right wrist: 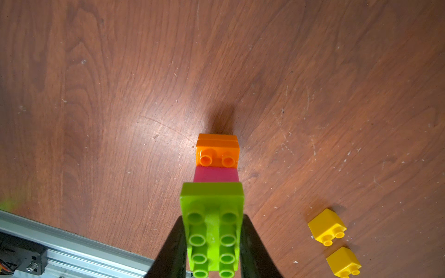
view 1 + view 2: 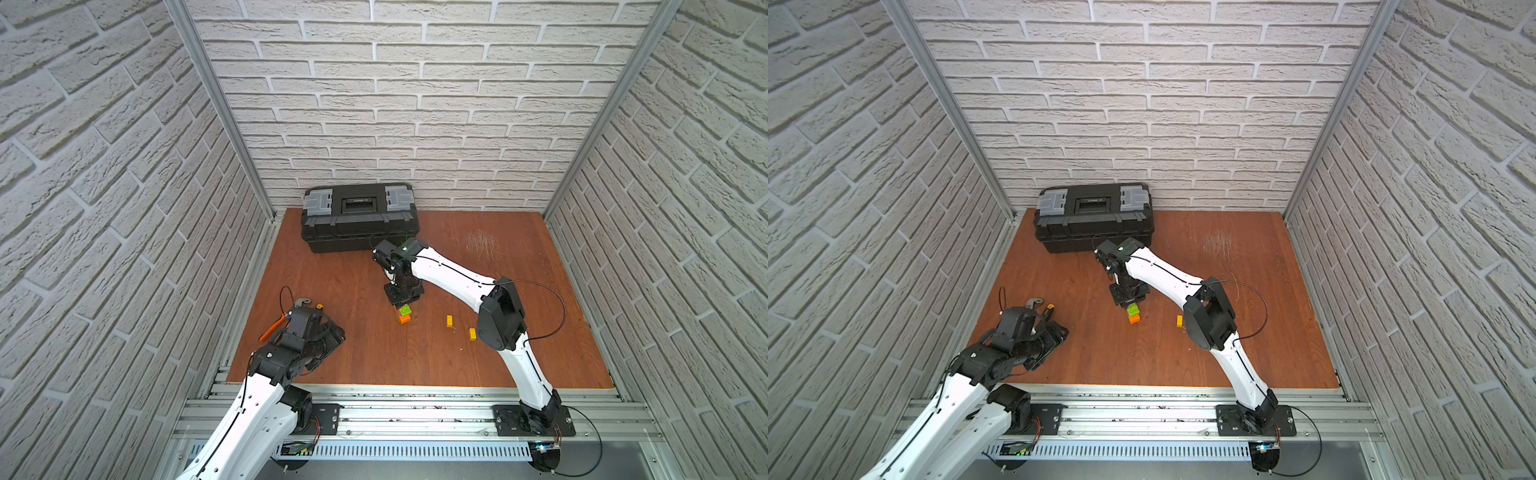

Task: Assemble a carrot with lego
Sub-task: Assemble the lego brick with the lego brick.

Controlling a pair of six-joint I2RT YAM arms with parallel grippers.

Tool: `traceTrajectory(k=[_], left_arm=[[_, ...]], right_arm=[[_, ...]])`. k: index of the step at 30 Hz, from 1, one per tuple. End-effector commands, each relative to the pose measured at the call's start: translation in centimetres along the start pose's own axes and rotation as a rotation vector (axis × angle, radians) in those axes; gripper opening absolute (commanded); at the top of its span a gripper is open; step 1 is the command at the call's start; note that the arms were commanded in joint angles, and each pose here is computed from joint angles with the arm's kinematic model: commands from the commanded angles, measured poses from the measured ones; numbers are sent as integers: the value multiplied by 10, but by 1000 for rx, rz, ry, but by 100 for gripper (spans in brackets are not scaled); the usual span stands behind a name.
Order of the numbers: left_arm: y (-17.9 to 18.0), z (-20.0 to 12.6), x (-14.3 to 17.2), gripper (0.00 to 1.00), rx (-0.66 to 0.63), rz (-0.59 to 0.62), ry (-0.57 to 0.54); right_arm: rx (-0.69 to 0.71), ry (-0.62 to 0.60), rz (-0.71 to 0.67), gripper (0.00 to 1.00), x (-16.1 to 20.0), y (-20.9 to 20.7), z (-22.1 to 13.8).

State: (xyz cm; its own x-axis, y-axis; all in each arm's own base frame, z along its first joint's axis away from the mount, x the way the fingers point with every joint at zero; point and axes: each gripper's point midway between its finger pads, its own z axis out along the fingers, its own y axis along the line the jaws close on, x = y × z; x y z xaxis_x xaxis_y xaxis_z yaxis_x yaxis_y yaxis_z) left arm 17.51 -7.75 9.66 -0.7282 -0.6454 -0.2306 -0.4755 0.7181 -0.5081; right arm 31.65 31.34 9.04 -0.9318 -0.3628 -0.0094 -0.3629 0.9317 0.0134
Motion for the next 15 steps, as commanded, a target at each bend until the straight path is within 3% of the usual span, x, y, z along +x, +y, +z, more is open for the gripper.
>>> traceTrajectory(k=[1,15], left_arm=[[3,3,2,80,1,-4,4],[4,4,3,80,0,-3,6]], right_arm=[[17,33,0,13,5,2,12],[23,49,9,12,7,1,21]])
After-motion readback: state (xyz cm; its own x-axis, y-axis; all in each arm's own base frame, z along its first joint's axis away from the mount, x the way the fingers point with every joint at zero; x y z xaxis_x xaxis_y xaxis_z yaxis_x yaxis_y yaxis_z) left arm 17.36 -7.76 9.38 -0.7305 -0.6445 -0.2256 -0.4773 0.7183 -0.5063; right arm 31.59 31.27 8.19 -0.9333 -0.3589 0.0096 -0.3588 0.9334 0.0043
